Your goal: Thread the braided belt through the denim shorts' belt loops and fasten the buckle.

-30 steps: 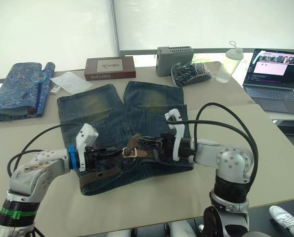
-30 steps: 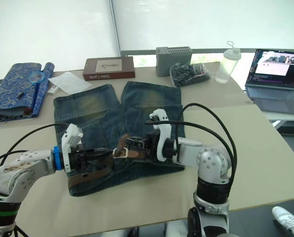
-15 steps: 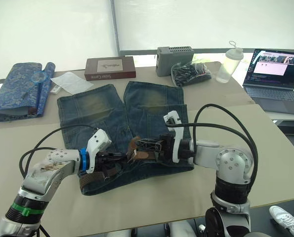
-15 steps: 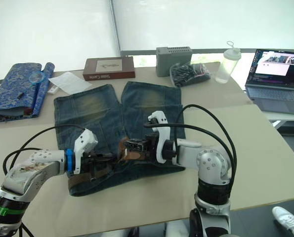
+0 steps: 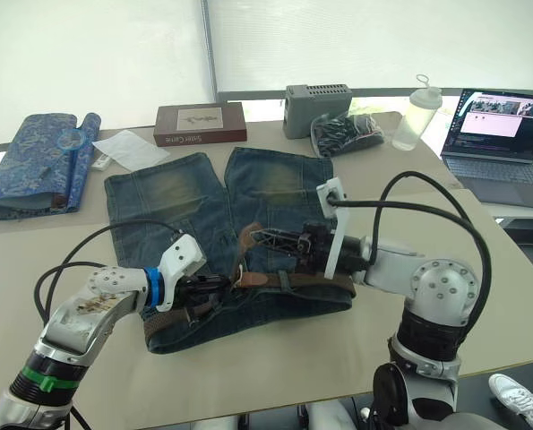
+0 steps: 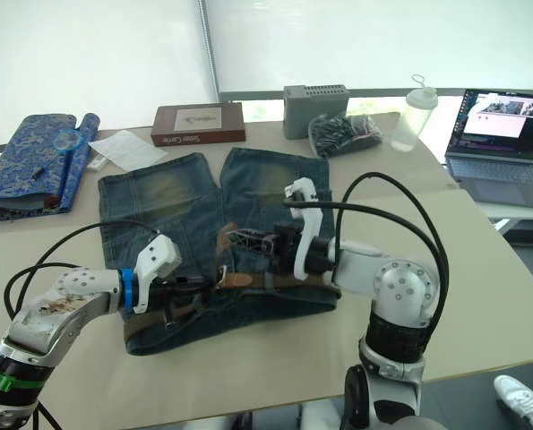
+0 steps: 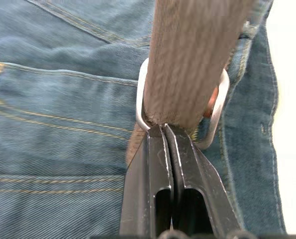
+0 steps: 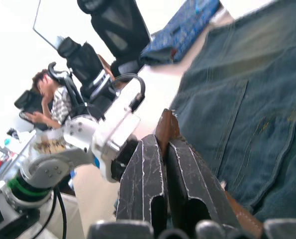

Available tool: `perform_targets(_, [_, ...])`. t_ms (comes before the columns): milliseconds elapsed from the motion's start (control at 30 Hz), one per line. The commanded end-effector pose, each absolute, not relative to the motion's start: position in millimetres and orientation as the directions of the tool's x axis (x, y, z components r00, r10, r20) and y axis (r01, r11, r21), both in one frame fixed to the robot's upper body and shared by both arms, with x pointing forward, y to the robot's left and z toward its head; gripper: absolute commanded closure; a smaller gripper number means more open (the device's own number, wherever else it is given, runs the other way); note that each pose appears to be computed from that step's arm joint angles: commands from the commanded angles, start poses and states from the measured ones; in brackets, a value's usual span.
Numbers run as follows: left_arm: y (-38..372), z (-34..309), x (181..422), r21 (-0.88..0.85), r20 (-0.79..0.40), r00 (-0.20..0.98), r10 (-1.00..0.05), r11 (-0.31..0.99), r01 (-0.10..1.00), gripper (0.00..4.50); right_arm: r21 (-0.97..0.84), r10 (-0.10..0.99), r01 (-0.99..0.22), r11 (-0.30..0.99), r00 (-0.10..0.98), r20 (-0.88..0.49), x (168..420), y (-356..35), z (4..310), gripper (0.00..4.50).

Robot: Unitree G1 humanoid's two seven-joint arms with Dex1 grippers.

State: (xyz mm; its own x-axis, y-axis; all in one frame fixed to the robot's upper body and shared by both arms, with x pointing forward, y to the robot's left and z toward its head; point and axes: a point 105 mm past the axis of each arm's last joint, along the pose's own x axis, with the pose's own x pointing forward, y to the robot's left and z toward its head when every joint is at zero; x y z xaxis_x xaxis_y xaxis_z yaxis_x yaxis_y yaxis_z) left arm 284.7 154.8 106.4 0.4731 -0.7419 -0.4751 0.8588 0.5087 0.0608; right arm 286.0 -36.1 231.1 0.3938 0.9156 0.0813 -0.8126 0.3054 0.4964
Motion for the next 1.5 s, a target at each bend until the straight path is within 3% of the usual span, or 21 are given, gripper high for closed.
perform_targets(33, [172, 80, 278, 0.022, -0.567, 0.465, -0.680, 0.552, 0.834, 4.38, 0.413, 0.870, -0.883, 0.224, 0.372, 0.324, 280, -50, 284, 4.50])
perform_targets(300, [180, 92, 284, 0.027, -0.505, 0.519, -0.690, 0.588, 0.808, 4.38, 0.443, 0.855, -0.878, 0.182, 0.364, 0.370, 279, -53, 295, 4.50])
perform_targets(433, [172, 142, 284, -0.107, -0.248, 0.549, -0.798, 0.586, 0.803, 4.38, 0.429, 0.894, -0.877, 0.216, 0.354, 0.276, 275, -44, 280, 4.50])
perform_targets(533, [168, 187, 279, -0.153, -0.094, 0.531, -0.842, 0.539, 0.828, 4.38, 0.398, 0.926, -0.858, 0.324, 0.373, 0.052, 275, -32, 242, 4.50])
perform_targets(667, [146, 204, 264, -0.030, -0.130, 0.469, -0.874, 0.476, 0.879, 3.12, 0.448, 0.923, -0.834, 0.322, 0.382, 0.046, 280, -27, 234, 4.50])
perform_targets(767, [128, 206, 260, 0.125, -0.159, 0.477, -0.864, 0.462, 0.878, 1.67, 0.474, 0.922, -0.817, 0.327, 0.385, 0.028, 285, -23, 230, 4.50])
perform_targets(933, [121, 197, 272, 0.399, -0.177, 0.590, -0.788, 0.490, 0.775, 1.67, 0.499, 0.927, -0.804, 0.323, 0.374, 0.002, 286, -17, 225, 4.50])
perform_targets(1033, [123, 204, 289, 0.533, -0.090, 0.700, -0.709, 0.559, 0.635, 1.67, 0.522, 0.927, -0.789, 0.326, 0.376, -0.011, 287, -15, 222, 4.50])
perform_targets(1100, [120, 205, 288, 0.612, -0.062, 0.708, -0.703, 0.534, 0.583, 1.67, 0.545, 0.920, -0.767, 0.337, 0.392, -0.017, 291, -16, 220, 4.50])
perform_targets(1300, [121, 203, 287, 0.747, 0.024, 0.750, -0.661, 0.510, 0.426, 1.67, 0.604, 0.905, -0.716, 0.350, 0.426, -0.019, 297, -19, 217, 4.50])
perform_targets(1500, [123, 201, 287, 0.775, 0.045, 0.770, -0.636, 0.509, 0.375, 1.67, 0.627, 0.898, -0.695, 0.352, 0.441, -0.015, 300, -21, 217, 4.50])
